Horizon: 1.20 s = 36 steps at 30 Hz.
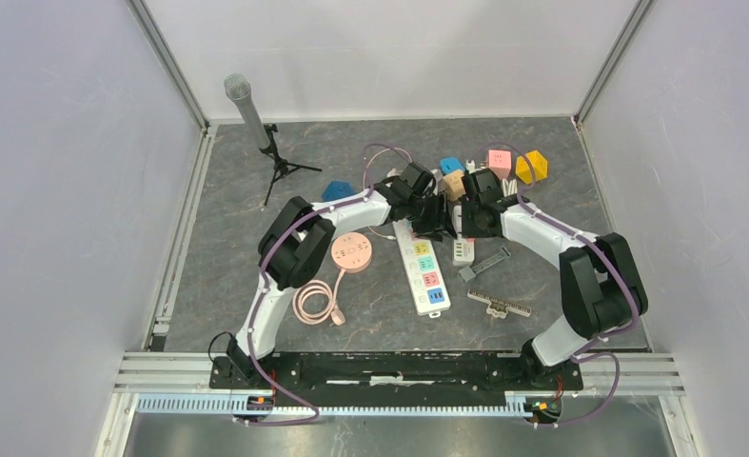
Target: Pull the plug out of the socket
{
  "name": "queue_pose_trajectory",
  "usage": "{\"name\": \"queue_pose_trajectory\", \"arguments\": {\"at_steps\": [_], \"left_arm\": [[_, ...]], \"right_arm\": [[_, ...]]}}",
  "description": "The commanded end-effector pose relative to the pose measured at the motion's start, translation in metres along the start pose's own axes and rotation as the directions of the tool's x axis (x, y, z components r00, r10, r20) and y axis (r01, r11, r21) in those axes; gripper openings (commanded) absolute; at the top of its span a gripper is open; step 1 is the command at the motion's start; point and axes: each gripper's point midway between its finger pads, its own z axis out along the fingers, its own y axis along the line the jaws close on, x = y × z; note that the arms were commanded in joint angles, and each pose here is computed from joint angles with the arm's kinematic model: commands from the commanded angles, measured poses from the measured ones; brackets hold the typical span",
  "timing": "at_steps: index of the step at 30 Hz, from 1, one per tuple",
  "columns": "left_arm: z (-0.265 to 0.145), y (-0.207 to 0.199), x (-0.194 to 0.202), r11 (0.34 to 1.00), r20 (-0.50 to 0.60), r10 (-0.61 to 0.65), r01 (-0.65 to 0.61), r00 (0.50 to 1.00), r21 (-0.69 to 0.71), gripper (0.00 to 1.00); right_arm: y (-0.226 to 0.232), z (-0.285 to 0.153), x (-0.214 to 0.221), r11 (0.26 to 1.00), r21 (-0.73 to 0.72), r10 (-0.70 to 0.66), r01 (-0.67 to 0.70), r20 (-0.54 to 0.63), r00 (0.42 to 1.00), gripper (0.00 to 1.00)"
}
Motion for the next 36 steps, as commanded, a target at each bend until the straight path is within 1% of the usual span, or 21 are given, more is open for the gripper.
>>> {"name": "queue_pose_trajectory", "arguments": {"at_steps": [1,4,8,11,13,15,16,19,20,22,24,26,33,36], "left_arm": [[0.005,-0.015,-0.004,0.999,-0.011,-0.037,0.038,0.999,0.039,0.5],[0.01,-0.017,-0.004,0.997,-0.022,-0.056,0.057,0.998,0.046,0.45],[0.015,-0.016,-0.001,0.997,-0.031,-0.063,0.064,0.998,0.045,0.44],[0.02,-0.015,0.005,0.996,-0.061,-0.079,0.082,0.995,0.047,0.45],[0.023,-0.012,0.009,0.996,-0.077,-0.085,0.088,0.993,0.033,0.45],[0.024,-0.009,0.012,0.995,-0.084,-0.09,0.093,0.992,0.022,0.45],[0.025,-0.008,0.012,0.995,-0.086,-0.092,0.094,0.992,0.019,0.46],[0.026,-0.006,0.014,0.995,-0.091,-0.096,0.098,0.991,0.008,0.47],[0.026,-0.006,0.014,0.995,-0.094,-0.097,0.097,0.991,0.003,0.48],[0.028,-0.004,0.016,0.995,-0.106,-0.1,0.1,0.989,-0.009,0.5],[0.03,-0.003,0.02,0.995,-0.124,-0.1,0.099,0.987,-0.012,0.55],[0.032,-0.001,0.022,0.995,-0.14,-0.096,0.093,0.986,-0.03,0.55],[0.032,0.019,0.035,0.99,-0.17,-0.081,0.06,0.982,-0.127,0.37],[0.032,0.028,0.04,0.986,-0.176,-0.086,0.058,0.981,-0.159,0.33]], "right_arm": [[0.003,-0.012,-0.014,0.999,-0.012,0.033,-0.033,0.049,0.998,0.23],[0.002,-0.016,-0.02,0.999,-0.009,0.042,-0.042,0.073,0.996,0.29],[0.003,-0.02,-0.029,0.999,-0.014,0.046,-0.045,0.099,0.994,0.39],[0.006,-0.024,-0.036,0.998,-0.027,0.052,-0.049,0.117,0.992,0.42],[0.008,-0.025,-0.038,0.998,-0.039,0.058,-0.053,0.125,0.99,0.41],[0.008,-0.024,-0.037,0.998,-0.04,0.059,-0.055,0.121,0.991,0.37],[0.008,-0.024,-0.036,0.998,-0.04,0.058,-0.053,0.119,0.991,0.34],[0.007,-0.021,-0.031,0.998,-0.036,0.057,-0.053,0.107,0.993,0.19],[0.007,-0.021,-0.03,0.998,-0.036,0.056,-0.052,0.105,0.993,0.16],[0.006,-0.02,-0.028,0.998,-0.035,0.059,-0.056,0.102,0.993,0.1],[0.007,-0.02,-0.027,0.997,-0.039,0.062,-0.059,0.103,0.993,0.01],[0.008,-0.02,-0.026,0.997,-0.049,0.07,-0.064,0.11,0.992,0.0],[0.011,-0.027,-0.035,0.994,-0.077,0.084,-0.075,0.131,0.988,0.0],[0.013,-0.029,-0.039,0.992,-0.095,0.094,-0.082,0.137,0.986,0.0]]}}
